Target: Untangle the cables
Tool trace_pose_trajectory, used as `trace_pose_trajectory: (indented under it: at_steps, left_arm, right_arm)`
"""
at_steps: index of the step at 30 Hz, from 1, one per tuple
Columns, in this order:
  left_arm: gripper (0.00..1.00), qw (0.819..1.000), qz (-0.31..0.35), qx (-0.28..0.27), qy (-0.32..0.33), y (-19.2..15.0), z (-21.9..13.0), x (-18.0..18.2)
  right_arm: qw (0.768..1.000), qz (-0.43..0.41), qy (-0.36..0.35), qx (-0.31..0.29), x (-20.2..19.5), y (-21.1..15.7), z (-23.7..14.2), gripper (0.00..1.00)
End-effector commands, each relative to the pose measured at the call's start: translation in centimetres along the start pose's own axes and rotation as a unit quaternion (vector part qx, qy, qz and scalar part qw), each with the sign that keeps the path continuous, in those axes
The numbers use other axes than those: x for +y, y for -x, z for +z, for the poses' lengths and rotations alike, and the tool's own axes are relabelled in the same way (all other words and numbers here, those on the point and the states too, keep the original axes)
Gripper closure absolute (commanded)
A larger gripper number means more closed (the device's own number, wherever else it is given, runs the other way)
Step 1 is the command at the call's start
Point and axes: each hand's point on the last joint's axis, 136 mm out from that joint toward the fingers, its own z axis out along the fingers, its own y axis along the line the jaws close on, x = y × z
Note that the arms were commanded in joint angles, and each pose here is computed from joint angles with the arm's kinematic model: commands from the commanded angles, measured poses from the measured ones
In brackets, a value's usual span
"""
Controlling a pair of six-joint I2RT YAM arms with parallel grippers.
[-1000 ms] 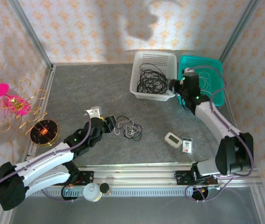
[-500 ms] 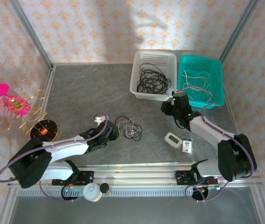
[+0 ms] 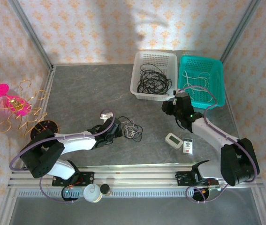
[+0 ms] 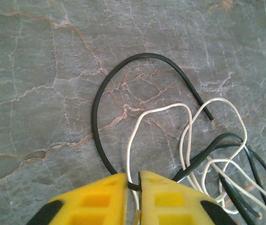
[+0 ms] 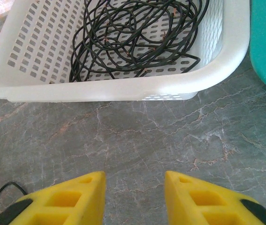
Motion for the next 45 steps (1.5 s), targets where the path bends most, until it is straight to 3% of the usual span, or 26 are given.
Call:
trace_pose_trajectory:
  at_steps: [1, 2, 8, 11, 14, 18, 23, 25, 33, 37, 42, 45]
  left_arm:
    - [0.96, 1.000, -0.008, -0.028, 0.002, 1.5, -0.4, -0.4]
    - [1.00, 0.999, -0.006, -0.032, 0.003, 1.7, -0.6, -0.4]
    - [1.00, 0.997, 0.018, -0.069, -0.001, 3.4, -2.8, -0.6]
    - [1.00, 0.995, 0.052, -0.077, -0.024, 4.2, -4.5, -1.8]
    - [1.00, 0.993, 0.088, -0.076, -0.031, 5.1, -6.6, -2.5]
    - [1.00, 0.983, 0.151, -0.072, -0.074, 6.1, -9.8, -4.8]
    - [1.00, 0.972, 0.189, -0.091, -0.110, 8.2, -13.5, -7.0]
    - [1.00, 0.967, 0.197, -0.102, -0.128, 9.0, -14.8, -8.1]
    - [1.00, 0.950, 0.203, -0.114, -0.206, 10.6, -17.9, -12.2]
    - [1.00, 0.942, 0.209, -0.127, -0.229, 11.4, -19.4, -13.4]
    - [1.00, 0.930, 0.214, -0.150, -0.261, 12.5, -21.4, -14.7]
    - [1.00, 0.922, 0.218, -0.160, -0.277, 12.9, -22.4, -15.5]
  right_arm:
    - [1.000, 0.000, 0.004, -0.013, 0.3, 0.4, -0.5, 0.63]
    - [1.000, 0.002, 0.004, -0.015, 0.3, 0.6, -0.6, 0.63]
    - [0.999, 0.001, 0.037, -0.035, 1.6, 1.5, -1.4, 0.65]
    - [0.993, -0.025, 0.111, -0.038, 4.1, 1.3, -2.2, 0.65]
    - [0.971, -0.081, 0.216, -0.058, 7.8, 0.7, -4.0, 0.65]
    - [0.909, -0.231, 0.332, -0.103, 13.2, -2.5, -7.0, 0.56]
    - [0.779, -0.373, 0.487, -0.127, 19.5, -7.6, -11.3, 0.50]
    - [0.746, -0.388, 0.525, -0.131, 21.1, -8.9, -11.7, 0.49]
    - [0.742, -0.353, 0.547, -0.159, 24.7, -6.8, -10.0, 0.50]
    - [0.784, -0.293, 0.528, -0.145, 25.0, -5.9, -7.3, 0.49]
    - [0.785, -0.246, 0.557, -0.110, 25.5, -7.8, -6.5, 0.50]
    - [0.805, -0.219, 0.545, -0.090, 25.5, -8.6, -5.1, 0.53]
